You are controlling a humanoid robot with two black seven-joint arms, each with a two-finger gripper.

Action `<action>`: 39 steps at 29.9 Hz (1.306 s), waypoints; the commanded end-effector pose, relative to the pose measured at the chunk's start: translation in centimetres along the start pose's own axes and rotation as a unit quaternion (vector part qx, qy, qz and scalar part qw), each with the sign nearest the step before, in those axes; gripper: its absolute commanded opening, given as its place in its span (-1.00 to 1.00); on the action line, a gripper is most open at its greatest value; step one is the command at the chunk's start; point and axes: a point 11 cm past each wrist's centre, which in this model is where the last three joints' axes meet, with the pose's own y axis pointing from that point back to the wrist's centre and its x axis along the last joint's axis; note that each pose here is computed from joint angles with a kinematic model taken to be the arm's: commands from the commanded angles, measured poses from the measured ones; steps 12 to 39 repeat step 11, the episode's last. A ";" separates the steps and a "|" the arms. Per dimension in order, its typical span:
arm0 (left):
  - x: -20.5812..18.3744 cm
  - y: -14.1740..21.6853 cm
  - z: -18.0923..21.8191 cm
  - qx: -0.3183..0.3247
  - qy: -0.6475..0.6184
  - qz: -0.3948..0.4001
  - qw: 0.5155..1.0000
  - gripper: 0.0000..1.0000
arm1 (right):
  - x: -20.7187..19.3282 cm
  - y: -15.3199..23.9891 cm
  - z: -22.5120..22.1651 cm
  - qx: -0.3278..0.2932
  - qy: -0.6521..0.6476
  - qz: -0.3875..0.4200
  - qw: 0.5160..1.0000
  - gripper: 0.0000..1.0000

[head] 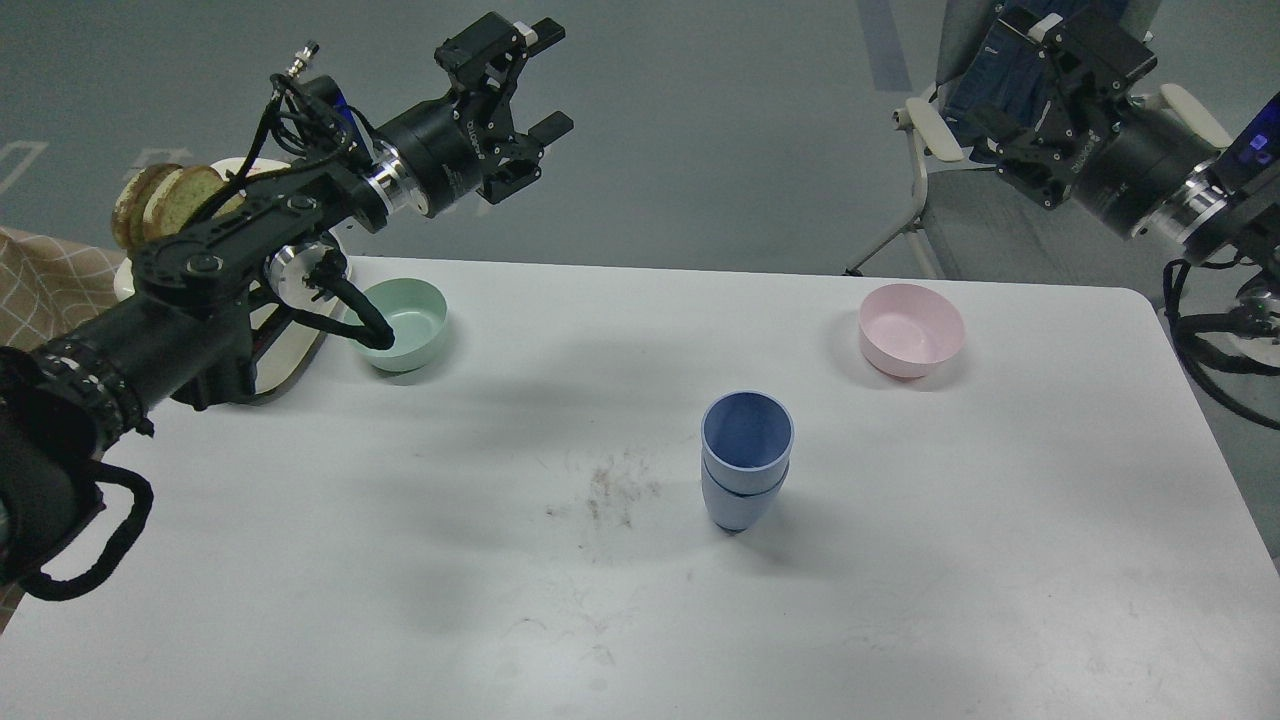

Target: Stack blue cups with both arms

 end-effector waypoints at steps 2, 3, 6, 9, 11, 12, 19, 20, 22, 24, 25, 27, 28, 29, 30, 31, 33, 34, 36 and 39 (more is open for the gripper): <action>-0.5 0.6 -3.5 0.015 0.039 0.019 0.999 0.96 | -1.3 -0.2 3.2 0.010 -0.063 0.032 0.997 0.98; -0.6 0.8 -4.2 0.020 0.045 0.022 0.999 0.96 | -1.9 -0.4 3.7 0.011 -0.073 0.032 0.997 1.00; -0.5 1.1 -4.8 0.013 0.063 0.036 0.997 0.96 | -2.5 -0.3 4.4 0.008 -0.082 0.028 0.996 1.00; 0.2 1.8 -5.1 -0.003 0.085 0.058 0.995 0.96 | -2.8 -0.5 4.7 0.007 -0.086 0.029 0.996 1.00; 0.3 2.3 -5.7 -0.001 0.092 0.063 0.994 0.96 | -2.9 -0.6 4.8 0.008 -0.087 0.032 0.996 1.00; 0.3 2.3 -5.7 -0.001 0.092 0.063 0.994 0.96 | -2.9 -0.6 4.8 0.008 -0.087 0.032 0.996 1.00; 0.3 2.3 -5.7 -0.001 0.092 0.063 0.994 0.96 | -2.9 -0.6 4.8 0.008 -0.087 0.032 0.996 1.00; 0.3 2.3 -5.7 -0.001 0.092 0.063 0.994 0.96 | -2.9 -0.6 4.8 0.008 -0.087 0.032 0.996 1.00; 0.3 2.3 -5.7 -0.001 0.092 0.063 0.994 0.96 | -2.9 -0.6 4.8 0.008 -0.087 0.032 0.996 1.00; 0.3 2.3 -5.7 -0.001 0.092 0.063 0.994 0.96 | -2.9 -0.6 4.8 0.008 -0.087 0.032 0.996 1.00; 0.3 2.3 -5.7 -0.001 0.092 0.063 0.994 0.96 | -2.9 -0.6 4.8 0.008 -0.087 0.032 0.996 1.00; 0.3 2.3 -5.7 -0.001 0.092 0.063 0.994 0.96 | -2.9 -0.6 4.8 0.008 -0.087 0.032 0.996 1.00; 0.3 2.3 -5.7 -0.001 0.092 0.063 0.994 0.96 | -2.9 -0.6 4.8 0.008 -0.087 0.032 0.996 1.00; 0.3 2.3 -5.7 -0.001 0.092 0.063 0.994 0.96 | -2.9 -0.6 4.8 0.008 -0.087 0.032 0.996 1.00; 0.3 2.3 -5.7 -0.001 0.092 0.063 0.994 0.96 | -2.9 -0.6 4.8 0.008 -0.087 0.032 0.996 1.00; 0.3 2.3 -5.7 -0.001 0.092 0.063 0.994 0.96 | -2.9 -0.6 4.8 0.008 -0.087 0.032 0.996 1.00; 0.3 2.3 -5.7 -0.001 0.092 0.063 0.994 0.96 | -2.9 -0.6 4.8 0.008 -0.087 0.032 0.996 1.00; 0.3 2.3 -5.7 -0.001 0.092 0.063 0.994 0.96 | -2.9 -0.6 4.8 0.008 -0.087 0.032 0.996 1.00; 0.3 2.3 -5.7 -0.001 0.092 0.063 0.994 0.96 | -2.9 -0.6 4.8 0.008 -0.087 0.032 0.996 1.00; 0.3 2.3 -5.7 -0.001 0.092 0.063 0.994 0.96 | -2.9 -0.6 4.8 0.008 -0.087 0.032 0.996 1.00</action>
